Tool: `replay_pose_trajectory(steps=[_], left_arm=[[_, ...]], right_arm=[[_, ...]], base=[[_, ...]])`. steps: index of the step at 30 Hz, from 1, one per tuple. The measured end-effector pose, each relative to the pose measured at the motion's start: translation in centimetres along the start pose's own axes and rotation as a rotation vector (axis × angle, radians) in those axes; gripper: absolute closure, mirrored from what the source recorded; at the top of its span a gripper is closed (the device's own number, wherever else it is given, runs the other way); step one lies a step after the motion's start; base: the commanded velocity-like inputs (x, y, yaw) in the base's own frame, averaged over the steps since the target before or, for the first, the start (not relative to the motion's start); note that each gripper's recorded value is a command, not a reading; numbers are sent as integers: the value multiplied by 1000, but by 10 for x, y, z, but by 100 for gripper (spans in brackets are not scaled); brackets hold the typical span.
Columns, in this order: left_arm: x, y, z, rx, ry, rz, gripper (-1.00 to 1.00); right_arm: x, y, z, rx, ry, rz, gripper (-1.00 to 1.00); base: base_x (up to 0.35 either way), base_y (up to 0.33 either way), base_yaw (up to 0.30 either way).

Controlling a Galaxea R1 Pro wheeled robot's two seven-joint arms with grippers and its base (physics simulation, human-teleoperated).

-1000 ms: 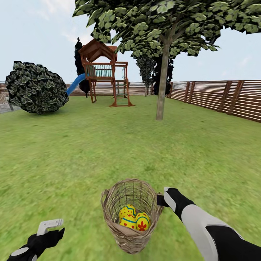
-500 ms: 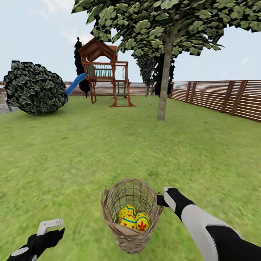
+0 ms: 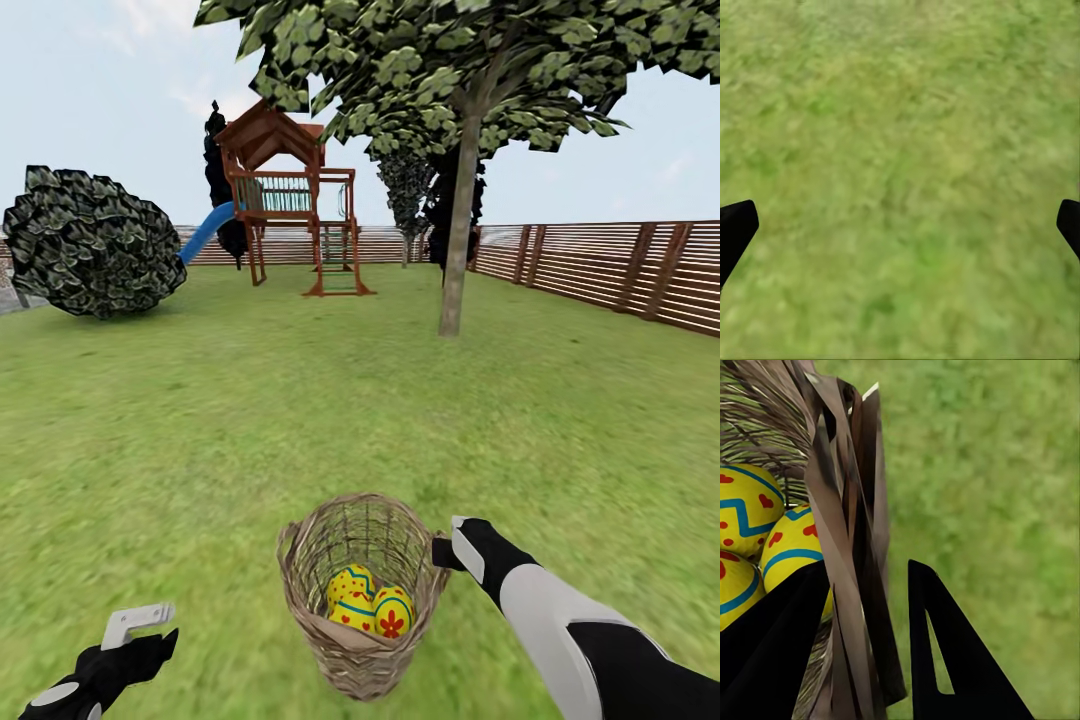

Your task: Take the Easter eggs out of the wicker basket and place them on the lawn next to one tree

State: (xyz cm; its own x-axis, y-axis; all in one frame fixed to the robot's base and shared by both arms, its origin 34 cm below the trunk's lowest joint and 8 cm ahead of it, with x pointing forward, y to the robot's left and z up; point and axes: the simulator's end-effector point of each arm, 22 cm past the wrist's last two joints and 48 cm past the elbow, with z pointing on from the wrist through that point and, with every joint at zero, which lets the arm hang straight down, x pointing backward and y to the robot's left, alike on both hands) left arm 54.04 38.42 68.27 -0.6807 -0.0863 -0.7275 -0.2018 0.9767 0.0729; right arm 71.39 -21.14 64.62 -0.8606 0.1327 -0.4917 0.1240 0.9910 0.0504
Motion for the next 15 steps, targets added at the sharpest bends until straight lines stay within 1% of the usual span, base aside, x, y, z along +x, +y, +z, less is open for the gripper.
replay_pose_trajectory(steps=[15], left_arm=[[-2, 0, 0, -1, -8, 1, -100]], right_arm=[[0, 0, 0, 0, 0, 0, 100]], base=[[310, 98, -3]])
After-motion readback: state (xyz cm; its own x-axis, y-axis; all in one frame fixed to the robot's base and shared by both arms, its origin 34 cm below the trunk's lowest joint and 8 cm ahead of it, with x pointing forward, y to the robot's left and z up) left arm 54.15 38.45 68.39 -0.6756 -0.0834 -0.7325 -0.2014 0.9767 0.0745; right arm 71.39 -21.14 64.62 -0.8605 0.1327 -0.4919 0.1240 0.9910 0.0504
